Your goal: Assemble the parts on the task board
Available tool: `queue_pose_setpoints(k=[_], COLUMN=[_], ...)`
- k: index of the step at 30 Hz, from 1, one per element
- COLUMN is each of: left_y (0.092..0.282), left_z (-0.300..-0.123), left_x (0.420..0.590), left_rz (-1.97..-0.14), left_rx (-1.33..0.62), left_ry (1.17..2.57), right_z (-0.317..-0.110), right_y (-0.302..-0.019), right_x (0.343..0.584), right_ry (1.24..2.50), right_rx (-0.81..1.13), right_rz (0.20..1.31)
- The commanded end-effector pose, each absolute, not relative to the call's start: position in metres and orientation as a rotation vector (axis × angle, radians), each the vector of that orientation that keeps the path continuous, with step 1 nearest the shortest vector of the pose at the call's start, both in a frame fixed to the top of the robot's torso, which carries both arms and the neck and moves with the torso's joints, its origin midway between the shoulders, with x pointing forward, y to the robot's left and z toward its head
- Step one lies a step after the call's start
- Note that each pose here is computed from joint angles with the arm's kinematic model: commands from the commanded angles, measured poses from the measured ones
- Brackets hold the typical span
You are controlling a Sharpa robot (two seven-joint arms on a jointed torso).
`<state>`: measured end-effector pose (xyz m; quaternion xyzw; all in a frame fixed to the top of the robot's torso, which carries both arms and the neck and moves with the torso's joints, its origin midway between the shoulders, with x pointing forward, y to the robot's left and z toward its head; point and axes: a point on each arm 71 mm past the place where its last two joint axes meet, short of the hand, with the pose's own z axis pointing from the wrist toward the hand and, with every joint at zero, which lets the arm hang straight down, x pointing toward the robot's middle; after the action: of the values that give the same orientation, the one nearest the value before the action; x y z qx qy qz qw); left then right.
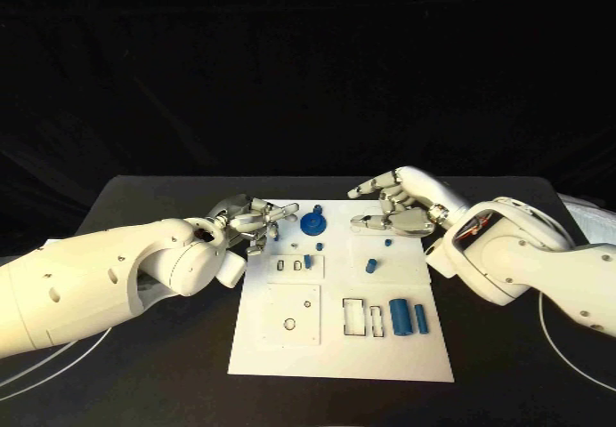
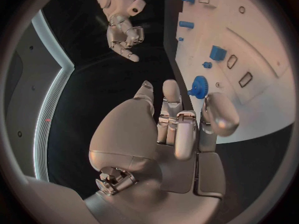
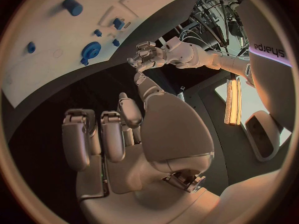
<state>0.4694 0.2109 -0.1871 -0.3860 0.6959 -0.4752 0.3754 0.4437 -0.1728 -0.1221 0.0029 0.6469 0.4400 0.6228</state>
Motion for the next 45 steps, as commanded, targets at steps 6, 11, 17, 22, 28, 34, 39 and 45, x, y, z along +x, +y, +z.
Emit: queue_pose_setpoints(k=[6, 11, 17, 22, 28, 34, 39, 45], left_y=[0.201, 0.192, 0.181, 0.172, 0.161, 0.154, 0.15, 0.149], left_z=[-0.19, -0.184, -0.181, -0.18, -0.178, -0.18, -0.182, -0.183], left_x=[0.474, 0.479, 0.483, 0.487, 0.493, 0.498, 0.5, 0.501], left_rz=[-0.654, -0.486, -0.354, -0.304, -0.279, -0.25, -0.227, -0.196], left_rx=[-0.539, -0.41, -0.313, -0.272, -0.235, -0.206, -0.181, -0.157], left_ry=[2.201, 2.233, 2.249, 2.268, 2.289, 2.318, 2.344, 2.364], right_z=[-0.112, -0.111, -0.111, -0.111, -0.112, -0.113, -0.114, -0.116], right_y=[-0.204, -0.211, -0.214, -0.215, -0.215, -0.215, -0.214, -0.212], right_x=[0.451, 0.455, 0.457, 0.458, 0.459, 0.461, 0.463, 0.464], right_ry=[1.536, 1.536, 1.541, 1.544, 1.55, 1.557, 1.563, 1.569], right_rx=[0.119, 0.136, 0.145, 0.148, 0.151, 0.151, 0.147, 0.142], right_rz=[1.0, 0.975, 0.956, 0.946, 0.939, 0.935, 0.935, 0.939])
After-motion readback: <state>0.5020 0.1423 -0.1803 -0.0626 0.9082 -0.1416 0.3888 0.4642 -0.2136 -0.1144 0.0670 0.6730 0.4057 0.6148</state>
